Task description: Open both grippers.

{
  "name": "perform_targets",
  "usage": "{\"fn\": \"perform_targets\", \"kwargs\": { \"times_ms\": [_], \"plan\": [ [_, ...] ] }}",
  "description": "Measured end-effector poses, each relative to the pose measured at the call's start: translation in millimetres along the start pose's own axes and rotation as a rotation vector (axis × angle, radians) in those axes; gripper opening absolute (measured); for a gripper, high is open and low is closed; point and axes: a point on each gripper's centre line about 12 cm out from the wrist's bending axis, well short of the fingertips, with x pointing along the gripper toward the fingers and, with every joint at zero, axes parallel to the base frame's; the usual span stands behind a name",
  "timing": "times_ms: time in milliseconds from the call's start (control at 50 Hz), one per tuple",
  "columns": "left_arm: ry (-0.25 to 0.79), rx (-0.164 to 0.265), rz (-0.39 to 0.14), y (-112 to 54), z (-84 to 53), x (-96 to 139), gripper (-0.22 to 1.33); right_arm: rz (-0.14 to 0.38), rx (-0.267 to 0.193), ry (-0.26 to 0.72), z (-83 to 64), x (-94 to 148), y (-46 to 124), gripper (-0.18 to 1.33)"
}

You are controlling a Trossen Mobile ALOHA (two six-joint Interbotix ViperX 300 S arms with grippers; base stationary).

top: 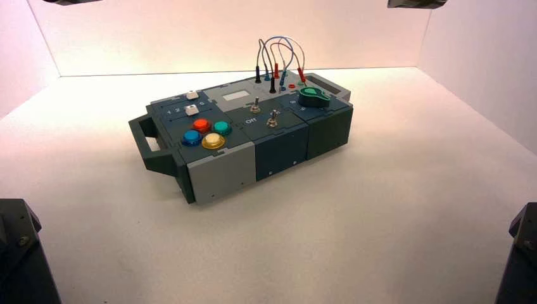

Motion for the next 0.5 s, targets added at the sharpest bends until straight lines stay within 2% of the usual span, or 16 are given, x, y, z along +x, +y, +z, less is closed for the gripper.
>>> {"fn": "perform_targets", "kwargs": {
  "times_ms": [500],
  "plan": [
    [-0.002, 0.000, 0.000, 0.0, 0.3, 0.6, -0.16, 0.000, 0.003, 0.000, -0.3, -0.3, -0.1, -0.14]
  ]
}}
